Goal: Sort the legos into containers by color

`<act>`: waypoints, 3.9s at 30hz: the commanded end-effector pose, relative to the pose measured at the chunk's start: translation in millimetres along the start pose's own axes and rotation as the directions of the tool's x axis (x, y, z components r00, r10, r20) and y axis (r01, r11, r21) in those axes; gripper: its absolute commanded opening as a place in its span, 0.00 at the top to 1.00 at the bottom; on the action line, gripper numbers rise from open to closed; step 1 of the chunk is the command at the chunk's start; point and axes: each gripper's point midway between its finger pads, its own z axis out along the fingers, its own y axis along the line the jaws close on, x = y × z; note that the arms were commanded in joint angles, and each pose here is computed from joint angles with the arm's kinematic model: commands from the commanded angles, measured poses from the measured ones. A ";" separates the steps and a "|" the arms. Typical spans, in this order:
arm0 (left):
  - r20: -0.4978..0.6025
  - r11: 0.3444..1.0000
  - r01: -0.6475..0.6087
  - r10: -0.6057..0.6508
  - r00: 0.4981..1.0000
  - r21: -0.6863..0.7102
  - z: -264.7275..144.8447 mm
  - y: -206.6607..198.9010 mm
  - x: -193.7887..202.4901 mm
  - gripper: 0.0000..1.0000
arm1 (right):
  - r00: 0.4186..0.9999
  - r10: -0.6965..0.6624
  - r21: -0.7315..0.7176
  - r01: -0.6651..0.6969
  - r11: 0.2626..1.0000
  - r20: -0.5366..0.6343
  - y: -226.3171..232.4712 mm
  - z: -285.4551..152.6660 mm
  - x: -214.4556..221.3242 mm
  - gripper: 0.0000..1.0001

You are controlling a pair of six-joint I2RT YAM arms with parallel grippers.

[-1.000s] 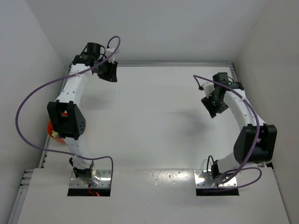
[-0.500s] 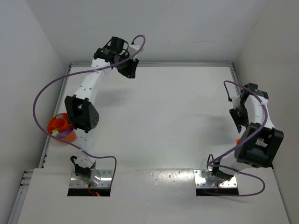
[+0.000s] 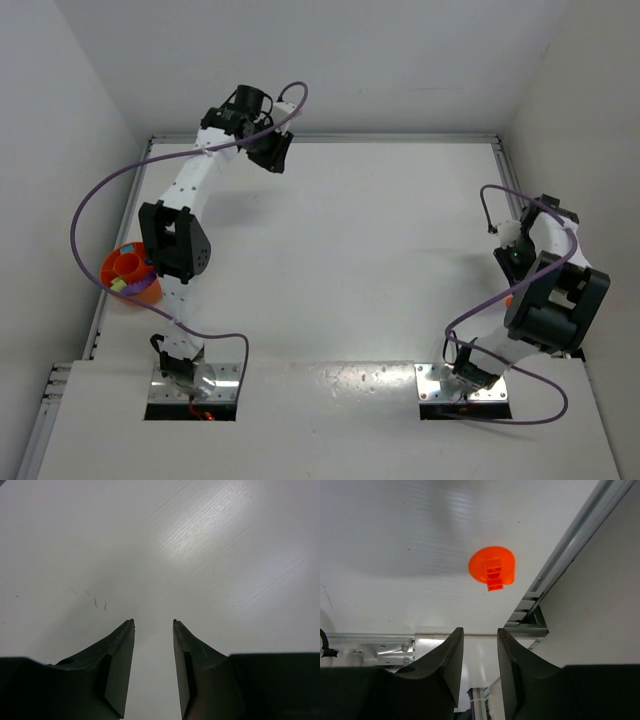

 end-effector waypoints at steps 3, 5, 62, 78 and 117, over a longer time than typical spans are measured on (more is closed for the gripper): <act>0.020 1.000 0.009 -0.009 1.000 -0.015 -3.5 4.0 -3.5 0.58 | 0.998 -0.034 -0.049 0.037 0.998 0.047 4.5 16.6 -5.2 0.67; 0.017 1.000 0.009 -0.009 1.000 -0.023 -3.6 5.5 -3.0 0.58 | 0.998 -0.035 -0.064 0.038 0.997 0.048 6.2 22.0 -4.2 0.67; -0.032 0.994 0.111 -0.112 0.993 -0.019 17.9 -4.9 15.7 0.58 | 0.998 -0.048 -0.205 0.056 0.977 0.039 -9.1 66.1 -14.7 0.60; -0.032 0.993 0.120 -0.121 0.992 -0.019 17.8 -5.8 17.5 0.58 | 0.998 -0.049 -0.211 0.056 0.976 0.034 -11.2 67.0 -16.7 0.79; 0.385 0.862 0.228 -0.420 0.822 0.453 -45.9 -104.3 -26.5 0.55 | 0.769 0.559 -0.899 0.048 0.434 0.311 159.6 -140.0 -291.3 0.94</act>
